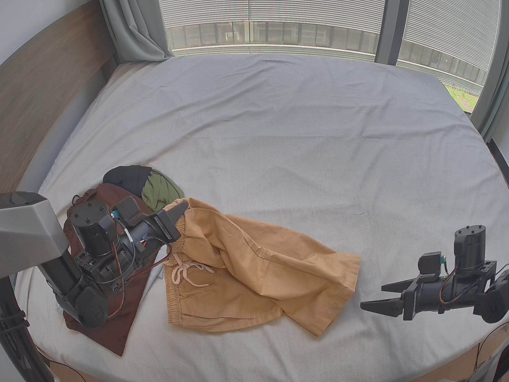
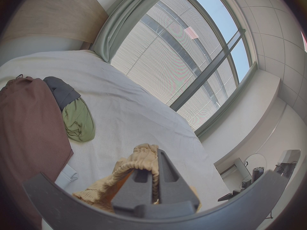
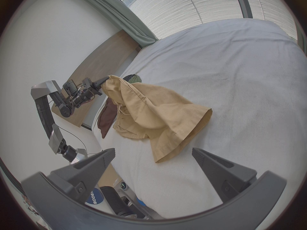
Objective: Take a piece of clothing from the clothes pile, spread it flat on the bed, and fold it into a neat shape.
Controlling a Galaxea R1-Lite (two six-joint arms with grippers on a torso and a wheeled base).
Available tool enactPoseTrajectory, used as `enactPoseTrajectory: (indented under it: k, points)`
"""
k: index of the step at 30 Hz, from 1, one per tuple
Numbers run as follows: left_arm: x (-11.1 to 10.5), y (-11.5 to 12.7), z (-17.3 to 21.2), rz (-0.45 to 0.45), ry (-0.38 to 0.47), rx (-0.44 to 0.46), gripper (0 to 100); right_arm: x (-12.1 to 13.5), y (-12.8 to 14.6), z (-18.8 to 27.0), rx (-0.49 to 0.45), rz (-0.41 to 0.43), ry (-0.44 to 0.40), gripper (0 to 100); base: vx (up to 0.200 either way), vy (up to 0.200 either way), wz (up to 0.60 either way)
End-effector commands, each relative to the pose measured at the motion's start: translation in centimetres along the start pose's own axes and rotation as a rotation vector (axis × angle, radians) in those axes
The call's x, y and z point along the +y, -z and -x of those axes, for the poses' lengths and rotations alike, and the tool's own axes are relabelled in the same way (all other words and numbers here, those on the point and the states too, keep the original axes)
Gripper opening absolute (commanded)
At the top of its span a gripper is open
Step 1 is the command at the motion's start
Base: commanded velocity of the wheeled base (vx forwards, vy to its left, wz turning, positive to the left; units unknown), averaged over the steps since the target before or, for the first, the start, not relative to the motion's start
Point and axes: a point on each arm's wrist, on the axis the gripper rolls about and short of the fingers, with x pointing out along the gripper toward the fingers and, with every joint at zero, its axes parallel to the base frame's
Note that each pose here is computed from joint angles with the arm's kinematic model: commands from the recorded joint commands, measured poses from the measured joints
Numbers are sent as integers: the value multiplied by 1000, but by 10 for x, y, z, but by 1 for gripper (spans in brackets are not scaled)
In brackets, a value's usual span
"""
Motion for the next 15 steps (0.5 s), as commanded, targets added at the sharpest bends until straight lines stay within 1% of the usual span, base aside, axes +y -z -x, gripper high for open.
enactPoseTrajectory:
  k: [1,8,11,15]
  points:
    - [1,2,-1,1,-4,5,0,-13,17,-18,95,-59,6,100,0,0,0]
    - [1,2,-1,1,-4,5,0,-24,19,-35,81,-56,6,100,0,0,0]
    - [1,3,-1,2,-4,9,0,-31,24,-48,73,-73,4,100,0,0,0]
    - [1,3,-1,2,-4,9,0,-33,30,-61,75,-79,-12,100,0,0,0]
